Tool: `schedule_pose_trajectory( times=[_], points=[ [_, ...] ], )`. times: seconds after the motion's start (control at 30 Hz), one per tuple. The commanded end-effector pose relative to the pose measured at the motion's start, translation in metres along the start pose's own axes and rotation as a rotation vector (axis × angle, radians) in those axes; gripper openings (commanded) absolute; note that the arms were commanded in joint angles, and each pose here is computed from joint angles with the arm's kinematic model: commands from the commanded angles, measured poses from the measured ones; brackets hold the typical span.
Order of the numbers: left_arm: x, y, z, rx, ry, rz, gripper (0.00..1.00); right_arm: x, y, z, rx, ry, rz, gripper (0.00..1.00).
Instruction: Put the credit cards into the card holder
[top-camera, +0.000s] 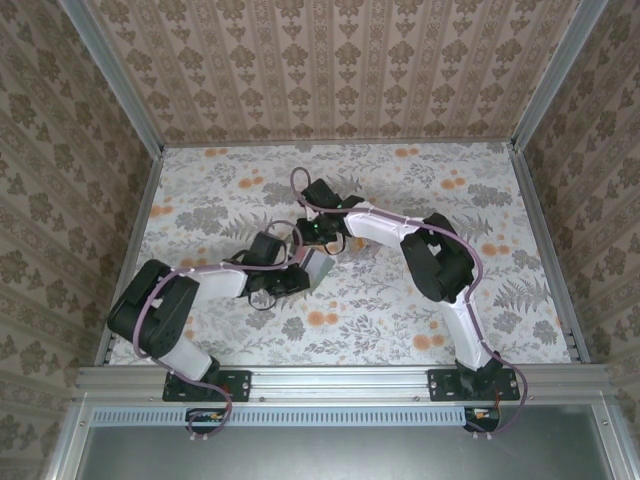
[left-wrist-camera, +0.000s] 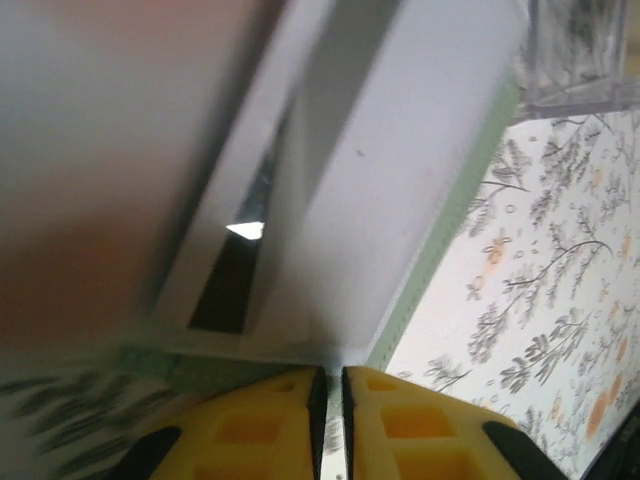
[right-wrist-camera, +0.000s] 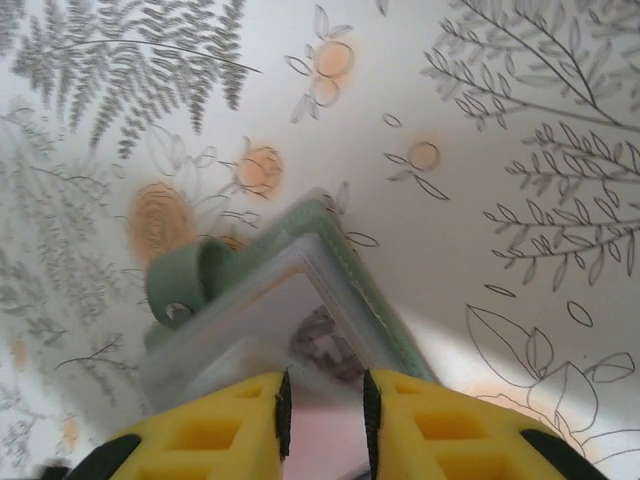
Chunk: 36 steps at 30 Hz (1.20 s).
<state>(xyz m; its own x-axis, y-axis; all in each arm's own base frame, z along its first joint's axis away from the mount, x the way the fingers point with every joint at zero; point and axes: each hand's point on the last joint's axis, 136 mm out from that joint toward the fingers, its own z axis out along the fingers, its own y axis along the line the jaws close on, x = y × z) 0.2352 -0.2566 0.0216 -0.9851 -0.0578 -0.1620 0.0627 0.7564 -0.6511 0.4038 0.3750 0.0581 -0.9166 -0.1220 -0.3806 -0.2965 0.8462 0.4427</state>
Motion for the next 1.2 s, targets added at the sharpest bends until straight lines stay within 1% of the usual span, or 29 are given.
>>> schedule_pose_trajectory(
  times=[0.0, 0.07, 0.13, 0.2, 0.27, 0.33, 0.43, 0.6, 0.73, 0.97, 1.07, 1.17],
  points=[
    [-0.002, -0.003, 0.015, -0.055, -0.008, -0.022, 0.21, 0.004, 0.003, -0.008, -0.027, 0.055, -0.035, 0.31],
    [-0.007, -0.011, 0.017, -0.054, -0.026, -0.011, 0.22, -0.004, 0.003, -0.022, -0.025, 0.032, -0.043, 0.32],
    [-0.013, -0.016, 0.015, -0.057, -0.051, -0.007, 0.26, -0.013, -0.001, -0.041, -0.005, 0.000, -0.047, 0.32],
    [-0.020, -0.017, 0.009, -0.070, -0.088, -0.005, 0.29, -0.020, -0.009, -0.060, 0.023, -0.032, -0.047, 0.33],
    [-0.027, -0.022, 0.001, -0.067, -0.128, 0.008, 0.34, -0.026, -0.021, -0.081, 0.050, -0.072, -0.036, 0.34],
    [-0.035, -0.030, -0.009, -0.063, -0.167, 0.030, 0.36, -0.031, -0.036, -0.105, 0.083, -0.118, -0.011, 0.34],
    [-0.048, -0.037, -0.020, -0.069, -0.214, 0.069, 0.40, -0.031, -0.060, -0.134, 0.124, -0.173, 0.026, 0.34],
    [-0.065, -0.046, -0.022, -0.056, -0.206, 0.097, 0.40, -0.016, -0.099, -0.162, 0.185, -0.194, 0.096, 0.35],
    [-0.074, -0.051, -0.021, -0.041, -0.200, 0.115, 0.40, -0.006, -0.114, -0.163, 0.215, -0.166, 0.106, 0.38],
    [-0.089, -0.074, -0.014, 0.018, -0.181, 0.144, 0.42, -0.001, -0.125, -0.143, 0.231, -0.118, 0.125, 0.41],
    [-0.093, -0.083, -0.007, 0.043, -0.160, 0.149, 0.43, 0.004, -0.133, -0.136, 0.266, -0.076, 0.135, 0.43],
    [-0.095, -0.091, 0.003, 0.059, -0.136, 0.157, 0.44, 0.005, -0.134, -0.127, 0.256, -0.053, 0.138, 0.44]
  ],
)
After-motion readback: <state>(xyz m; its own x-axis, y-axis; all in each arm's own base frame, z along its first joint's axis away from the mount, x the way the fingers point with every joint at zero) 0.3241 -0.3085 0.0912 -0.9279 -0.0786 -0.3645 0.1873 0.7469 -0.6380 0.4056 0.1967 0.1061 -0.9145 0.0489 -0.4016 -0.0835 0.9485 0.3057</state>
